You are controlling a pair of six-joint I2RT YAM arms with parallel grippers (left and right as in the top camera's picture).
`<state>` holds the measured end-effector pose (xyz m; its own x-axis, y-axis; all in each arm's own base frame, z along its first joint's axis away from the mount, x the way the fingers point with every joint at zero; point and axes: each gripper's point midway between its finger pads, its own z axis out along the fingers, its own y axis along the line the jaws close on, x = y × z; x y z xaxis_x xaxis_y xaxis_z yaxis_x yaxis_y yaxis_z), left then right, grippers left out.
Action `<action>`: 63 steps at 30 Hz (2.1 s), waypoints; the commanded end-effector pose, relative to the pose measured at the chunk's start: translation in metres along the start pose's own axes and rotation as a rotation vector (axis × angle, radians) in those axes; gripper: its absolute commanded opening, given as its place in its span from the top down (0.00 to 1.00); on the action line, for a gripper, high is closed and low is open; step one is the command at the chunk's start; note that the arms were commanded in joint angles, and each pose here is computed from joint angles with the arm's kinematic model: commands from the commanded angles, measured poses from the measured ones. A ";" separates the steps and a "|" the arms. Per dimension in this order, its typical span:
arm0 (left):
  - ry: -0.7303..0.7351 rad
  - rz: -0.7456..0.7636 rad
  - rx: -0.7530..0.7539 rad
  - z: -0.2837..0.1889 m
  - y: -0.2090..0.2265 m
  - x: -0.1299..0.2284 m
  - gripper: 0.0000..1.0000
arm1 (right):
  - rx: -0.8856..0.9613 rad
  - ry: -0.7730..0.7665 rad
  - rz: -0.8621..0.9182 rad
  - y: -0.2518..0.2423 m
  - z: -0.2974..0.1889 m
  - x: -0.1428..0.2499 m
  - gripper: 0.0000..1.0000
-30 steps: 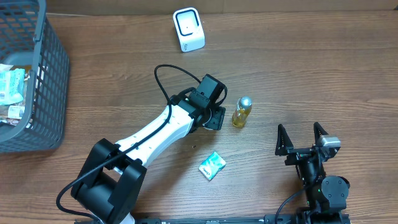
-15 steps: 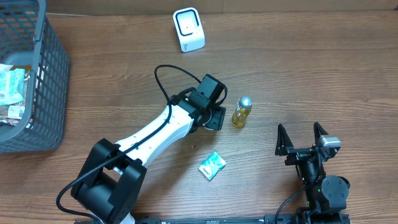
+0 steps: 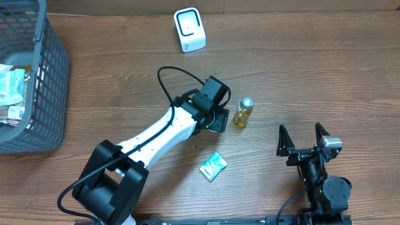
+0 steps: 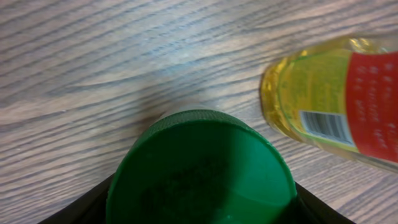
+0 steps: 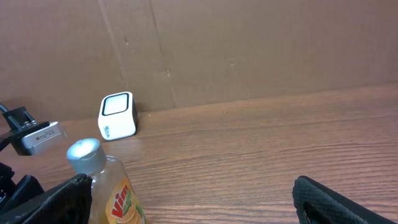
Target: Scan the item barcode
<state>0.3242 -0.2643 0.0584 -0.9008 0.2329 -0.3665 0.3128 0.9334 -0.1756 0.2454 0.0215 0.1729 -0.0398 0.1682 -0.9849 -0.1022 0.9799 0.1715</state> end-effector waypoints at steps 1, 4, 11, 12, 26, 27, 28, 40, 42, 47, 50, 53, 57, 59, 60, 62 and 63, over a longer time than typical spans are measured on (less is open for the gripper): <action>0.024 0.003 -0.005 0.006 -0.006 0.009 0.45 | -0.001 -0.001 0.004 0.000 0.000 0.003 0.00; 0.017 -0.011 -0.027 0.006 -0.005 0.009 0.44 | -0.001 -0.001 0.004 0.000 0.000 0.003 0.00; 0.019 -0.013 -0.026 0.006 -0.009 0.011 0.41 | -0.001 -0.001 0.004 0.000 0.000 0.003 0.00; 0.019 -0.012 -0.025 0.006 -0.009 0.011 0.41 | -0.001 -0.001 0.004 0.000 0.000 0.003 0.00; 0.002 0.005 -0.020 0.001 -0.013 0.003 0.01 | -0.001 -0.001 0.004 0.000 0.000 0.003 0.00; -0.004 0.011 -0.019 -0.002 -0.014 -0.001 0.01 | -0.001 -0.001 0.004 0.000 0.000 0.003 0.00; -0.012 0.013 -0.024 -0.006 -0.015 -0.005 0.00 | -0.001 -0.001 0.004 0.000 0.000 0.003 0.00; 0.018 0.040 -0.174 -0.070 -0.003 -0.030 0.00 | -0.001 -0.001 0.004 0.000 0.000 0.003 0.00; 0.071 0.079 -0.166 -0.077 -0.005 -0.021 0.01 | -0.001 -0.001 0.004 0.000 0.000 0.003 0.00; 0.200 0.131 -0.155 -0.082 -0.005 0.009 0.01 | -0.001 -0.001 0.004 0.000 0.000 0.003 0.00; 0.257 0.162 -0.167 -0.086 -0.008 0.025 0.01 | -0.001 -0.001 0.003 0.000 0.000 0.003 0.00; 0.296 0.202 -0.173 -0.090 -0.015 0.039 0.00 | -0.001 -0.001 0.004 0.000 0.000 0.003 0.00; 0.328 0.281 -0.165 -0.092 -0.032 0.056 0.01 | -0.001 -0.001 0.004 0.000 0.000 0.003 0.00; 0.342 0.314 -0.160 -0.094 -0.041 0.065 0.00 | -0.001 -0.001 0.004 0.000 0.000 0.003 0.00; 0.350 0.333 -0.159 -0.095 -0.045 0.070 0.00 | -0.001 -0.001 0.003 0.000 0.000 0.003 0.00; 0.364 0.362 -0.159 -0.096 -0.052 0.078 0.00 | -0.002 0.000 0.004 0.000 0.000 0.003 0.00; 0.367 0.368 -0.160 -0.097 -0.055 0.081 0.00 | -0.001 -0.001 0.004 0.000 0.000 0.003 0.00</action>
<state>0.2132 -0.2606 0.1246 -0.8200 0.5716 -0.0308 0.5689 0.8197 0.0663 0.2454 0.0215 0.1729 -0.0399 0.1686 -0.9849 -0.1022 0.9798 0.1718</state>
